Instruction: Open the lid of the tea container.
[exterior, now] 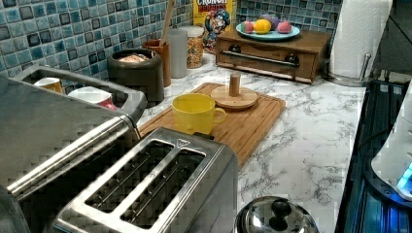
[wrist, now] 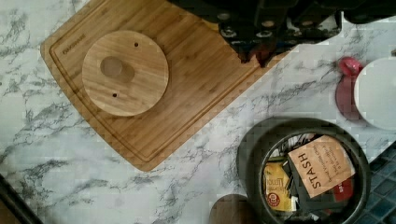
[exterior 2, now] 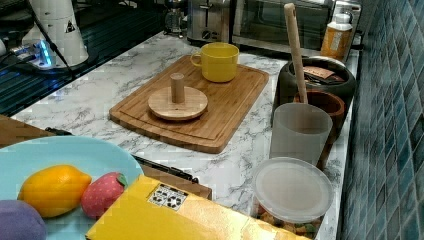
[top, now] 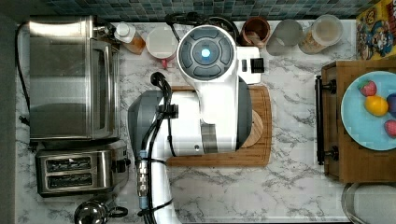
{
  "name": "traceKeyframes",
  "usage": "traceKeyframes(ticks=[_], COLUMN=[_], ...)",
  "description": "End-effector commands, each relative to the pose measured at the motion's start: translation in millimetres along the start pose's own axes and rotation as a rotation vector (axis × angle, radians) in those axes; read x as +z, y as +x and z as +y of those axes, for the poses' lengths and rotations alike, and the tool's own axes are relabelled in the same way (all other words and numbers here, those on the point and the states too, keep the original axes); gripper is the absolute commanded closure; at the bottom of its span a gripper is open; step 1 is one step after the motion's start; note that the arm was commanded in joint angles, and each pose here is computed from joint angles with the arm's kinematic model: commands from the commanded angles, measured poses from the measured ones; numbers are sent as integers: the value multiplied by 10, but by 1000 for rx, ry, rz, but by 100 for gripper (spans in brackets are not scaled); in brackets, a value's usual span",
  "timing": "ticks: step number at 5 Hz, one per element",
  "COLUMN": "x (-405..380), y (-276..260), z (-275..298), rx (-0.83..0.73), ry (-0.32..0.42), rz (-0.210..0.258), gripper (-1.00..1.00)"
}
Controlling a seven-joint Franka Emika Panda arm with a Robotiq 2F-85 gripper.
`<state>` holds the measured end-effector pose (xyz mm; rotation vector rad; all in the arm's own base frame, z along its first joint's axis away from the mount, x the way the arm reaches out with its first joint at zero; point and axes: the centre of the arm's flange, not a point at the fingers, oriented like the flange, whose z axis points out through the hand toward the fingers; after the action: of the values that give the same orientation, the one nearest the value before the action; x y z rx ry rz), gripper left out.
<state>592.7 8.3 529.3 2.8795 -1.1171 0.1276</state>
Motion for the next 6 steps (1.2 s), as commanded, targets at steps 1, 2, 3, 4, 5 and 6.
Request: traceKeyframes(ticks=[1, 2, 3, 4, 5, 6], x=[753, 762, 823, 889, 1029, 1263], y=[-86, -144, -195, -242, -235, -264], z=[867, 1046, 1268, 1517, 1582, 1541], rx=[131, 166, 195, 245, 250, 249], ry=[-121, -73, -6, 69, 67, 28], rz=[-68, -49, -34, 4, 2, -2], gripper=[100, -100, -100, -100, -100, -100])
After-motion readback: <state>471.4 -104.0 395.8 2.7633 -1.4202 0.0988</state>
